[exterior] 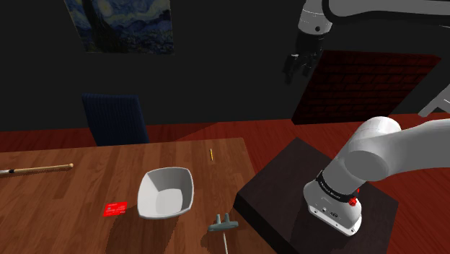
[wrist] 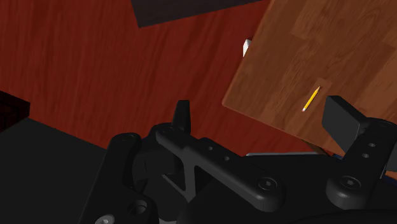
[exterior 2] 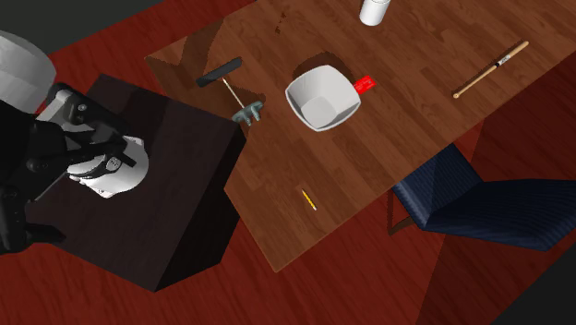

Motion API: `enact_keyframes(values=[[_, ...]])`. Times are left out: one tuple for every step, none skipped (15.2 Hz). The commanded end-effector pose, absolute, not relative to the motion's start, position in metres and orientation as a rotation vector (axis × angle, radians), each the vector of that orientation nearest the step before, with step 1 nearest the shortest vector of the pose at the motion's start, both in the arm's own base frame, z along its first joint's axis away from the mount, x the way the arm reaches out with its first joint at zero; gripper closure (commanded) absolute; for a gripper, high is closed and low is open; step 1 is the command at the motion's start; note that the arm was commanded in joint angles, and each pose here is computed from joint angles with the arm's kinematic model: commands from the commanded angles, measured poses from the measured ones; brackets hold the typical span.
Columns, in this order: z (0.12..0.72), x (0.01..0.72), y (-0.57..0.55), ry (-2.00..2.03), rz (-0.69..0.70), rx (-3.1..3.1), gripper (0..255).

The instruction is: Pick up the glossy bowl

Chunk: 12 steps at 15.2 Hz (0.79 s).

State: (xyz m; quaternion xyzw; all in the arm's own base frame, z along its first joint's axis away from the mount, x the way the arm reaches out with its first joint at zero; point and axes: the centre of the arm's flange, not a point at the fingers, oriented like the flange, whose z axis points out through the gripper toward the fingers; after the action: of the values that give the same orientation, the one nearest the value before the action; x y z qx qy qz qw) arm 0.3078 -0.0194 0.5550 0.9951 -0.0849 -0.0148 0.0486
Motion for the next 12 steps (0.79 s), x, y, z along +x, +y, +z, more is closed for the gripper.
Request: enact_keyframes(values=[[0.555, 0.308, -0.019, -0.259, -0.045, 3.033, 0], [0.546, 0.313, -0.011, -0.261, -0.052, 3.035, 0], [0.537, 0.318, -0.003, -0.263, -0.060, 3.036, 0], [0.528, 0.323, 0.005, -0.265, -0.067, 3.038, 0], [0.519, 0.328, 0.013, -0.267, -0.074, 3.040, 0], [0.510, 0.334, 0.022, -0.270, -0.081, 3.042, 0], [0.501, 0.339, 0.030, -0.272, -0.089, 3.043, 0], [0.492, 0.344, 0.038, -0.274, -0.096, 3.045, 0], [0.483, 0.349, 0.046, -0.276, -0.103, 3.046, 0], [0.474, 0.354, 0.054, -0.279, -0.111, 3.048, 0], [0.465, 0.359, 0.063, -0.281, -0.118, 3.050, 0], [0.456, 0.364, 0.071, -0.283, -0.125, 3.051, 0]])
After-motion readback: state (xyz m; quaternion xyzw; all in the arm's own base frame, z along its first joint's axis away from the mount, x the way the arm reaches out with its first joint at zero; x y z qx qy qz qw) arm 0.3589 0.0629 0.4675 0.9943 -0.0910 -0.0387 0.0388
